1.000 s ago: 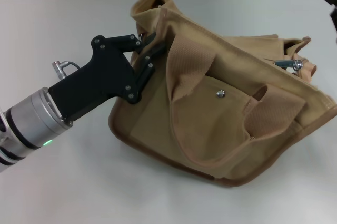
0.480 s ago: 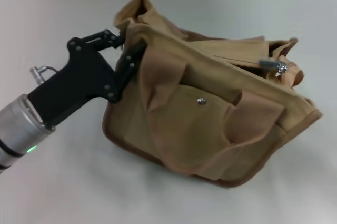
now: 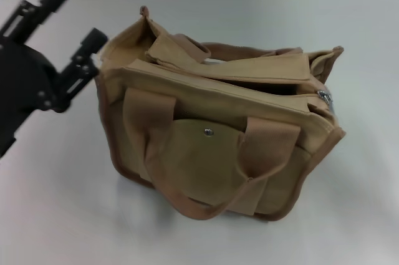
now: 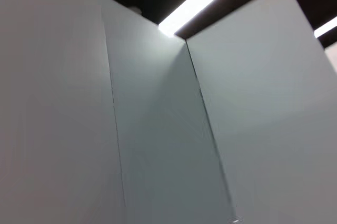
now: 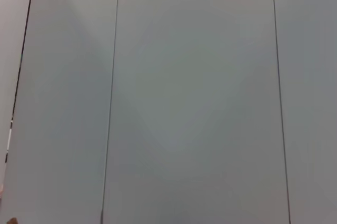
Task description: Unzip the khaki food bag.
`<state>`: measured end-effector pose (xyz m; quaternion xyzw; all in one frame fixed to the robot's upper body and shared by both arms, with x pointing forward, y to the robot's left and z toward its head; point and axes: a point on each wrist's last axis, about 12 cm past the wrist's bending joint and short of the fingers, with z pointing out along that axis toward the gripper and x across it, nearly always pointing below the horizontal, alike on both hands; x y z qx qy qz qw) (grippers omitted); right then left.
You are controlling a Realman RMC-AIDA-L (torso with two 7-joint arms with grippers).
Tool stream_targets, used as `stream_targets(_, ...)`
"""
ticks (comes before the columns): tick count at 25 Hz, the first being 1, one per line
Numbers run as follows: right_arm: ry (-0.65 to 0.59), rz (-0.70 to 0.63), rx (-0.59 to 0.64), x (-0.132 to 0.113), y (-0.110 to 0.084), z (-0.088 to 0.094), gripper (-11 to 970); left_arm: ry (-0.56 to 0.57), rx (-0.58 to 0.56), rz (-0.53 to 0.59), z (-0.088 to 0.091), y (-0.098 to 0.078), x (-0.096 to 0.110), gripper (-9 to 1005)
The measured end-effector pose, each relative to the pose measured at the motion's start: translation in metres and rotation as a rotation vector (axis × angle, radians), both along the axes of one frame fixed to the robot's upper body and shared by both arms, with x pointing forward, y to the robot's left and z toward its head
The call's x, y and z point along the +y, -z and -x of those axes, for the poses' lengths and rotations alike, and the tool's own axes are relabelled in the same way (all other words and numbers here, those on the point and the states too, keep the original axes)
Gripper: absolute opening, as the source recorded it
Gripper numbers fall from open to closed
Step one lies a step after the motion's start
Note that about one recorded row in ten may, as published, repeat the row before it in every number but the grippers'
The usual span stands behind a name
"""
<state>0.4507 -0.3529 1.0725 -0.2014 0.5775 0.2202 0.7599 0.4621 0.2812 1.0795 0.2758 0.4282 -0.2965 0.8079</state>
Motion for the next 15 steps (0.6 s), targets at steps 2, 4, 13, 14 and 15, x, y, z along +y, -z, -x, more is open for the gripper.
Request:
stream_targets(2, -0.009, -0.003, -0.007, 0.001, -0.001, 0.001, 602, 0.059, 0.026, 0.012, 0.000, -0.005, 0.005, 582)
stream_targets(4, -0.038, -0.008, -0.023, 0.003, -0.003, 0.004, 601, 0.154, 0.065, -0.008, -0.002, -0.009, 0.005, 660)
stream_targets(13, -0.373, 0.052, -0.071, 0.018, -0.011, 0.040, 707, 0.666, 0.285, -0.316, 0.002, -0.009, -0.010, 838)
stream_targets(14, -0.438, 0.072, -0.056, 0.020, -0.010, 0.043, 726, 0.681, 0.300, -0.330, 0.004, -0.007, -0.010, 838)
stream_targets(15, -0.505, 0.092, -0.034, 0.023, -0.009, 0.047, 746, 0.681, 0.300, -0.330, 0.004, -0.007, -0.010, 839)
